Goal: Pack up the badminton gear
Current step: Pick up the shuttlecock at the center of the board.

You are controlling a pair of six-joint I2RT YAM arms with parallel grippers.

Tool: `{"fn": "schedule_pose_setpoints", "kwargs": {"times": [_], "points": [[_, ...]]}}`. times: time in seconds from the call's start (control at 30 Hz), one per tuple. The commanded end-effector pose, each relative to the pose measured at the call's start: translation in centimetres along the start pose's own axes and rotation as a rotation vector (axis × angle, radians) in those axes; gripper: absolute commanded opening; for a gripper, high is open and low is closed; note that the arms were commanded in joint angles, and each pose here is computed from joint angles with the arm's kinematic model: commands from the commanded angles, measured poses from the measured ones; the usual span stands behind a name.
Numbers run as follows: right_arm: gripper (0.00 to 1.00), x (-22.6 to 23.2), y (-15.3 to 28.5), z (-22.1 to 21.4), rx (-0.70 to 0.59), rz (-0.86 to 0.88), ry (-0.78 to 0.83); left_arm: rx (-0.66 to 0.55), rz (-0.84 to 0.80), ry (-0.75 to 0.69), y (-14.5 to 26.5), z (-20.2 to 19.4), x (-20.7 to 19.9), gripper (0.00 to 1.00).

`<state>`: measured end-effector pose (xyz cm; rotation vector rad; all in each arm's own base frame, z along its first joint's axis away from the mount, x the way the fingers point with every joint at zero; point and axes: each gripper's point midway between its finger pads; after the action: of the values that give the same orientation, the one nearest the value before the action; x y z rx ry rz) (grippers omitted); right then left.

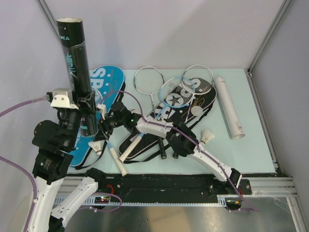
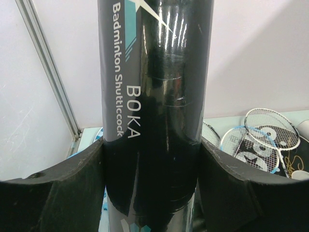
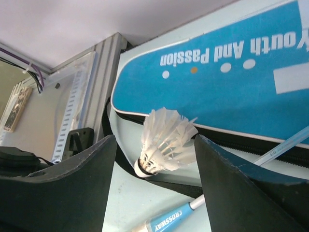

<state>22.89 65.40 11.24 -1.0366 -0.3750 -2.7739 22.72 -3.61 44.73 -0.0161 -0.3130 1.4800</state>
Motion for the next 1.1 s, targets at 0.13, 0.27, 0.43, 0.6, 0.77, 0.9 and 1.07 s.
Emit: {"fn": "schedule_pose_setpoints", "kwargs": {"times": [0.13, 0.27, 0.43, 0.6, 0.77, 0.9, 1.07], "points": [[0.71, 0.5, -1.1, 1.0, -0.037, 0.067, 0.089, -0.116, 0.02, 0.034, 0.6, 3.5, 0.9, 0.45], [0.64, 1.2, -1.1, 0.0, 0.01, 0.109, 0.11, -0.111, 0.021, 0.029, 0.6, 3.3, 0.9, 0.45], [0.45, 1.7, -0.8, -0.4, 0.023, 0.138, 0.123, -0.106, 0.026, 0.021, 0.6, 3.0, 1.0, 0.45], [0.23, 2.5, -0.2, 0.5, 0.012, 0.165, 0.154, -0.104, 0.033, 0.015, 0.7, 2.9, 1.1, 0.45], [0.04, 2.9, 0.4, 1.2, 0.003, 0.174, 0.168, -0.104, 0.041, 0.01, 0.8, 2.9, 1.3, 0.45], [0.0, 3.2, 0.8, 1.7, -0.006, 0.178, 0.167, -0.104, 0.042, 0.011, 0.7, 3.0, 1.3, 0.45], [0.0, 4.7, 1.4, 3.7, -0.04, 0.183, 0.147, -0.104, 0.049, 0.011, 0.7, 3.1, 1.5, 0.45]]}}
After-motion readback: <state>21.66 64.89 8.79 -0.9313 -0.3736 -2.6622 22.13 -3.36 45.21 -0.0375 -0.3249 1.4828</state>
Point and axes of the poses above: each gripper's point midway between its finger pads, its own y axis back along the fingers, its own x axis along the line the jaws close on, z = x × y, and after that the axes turned 10 degrees about -y, right-handed
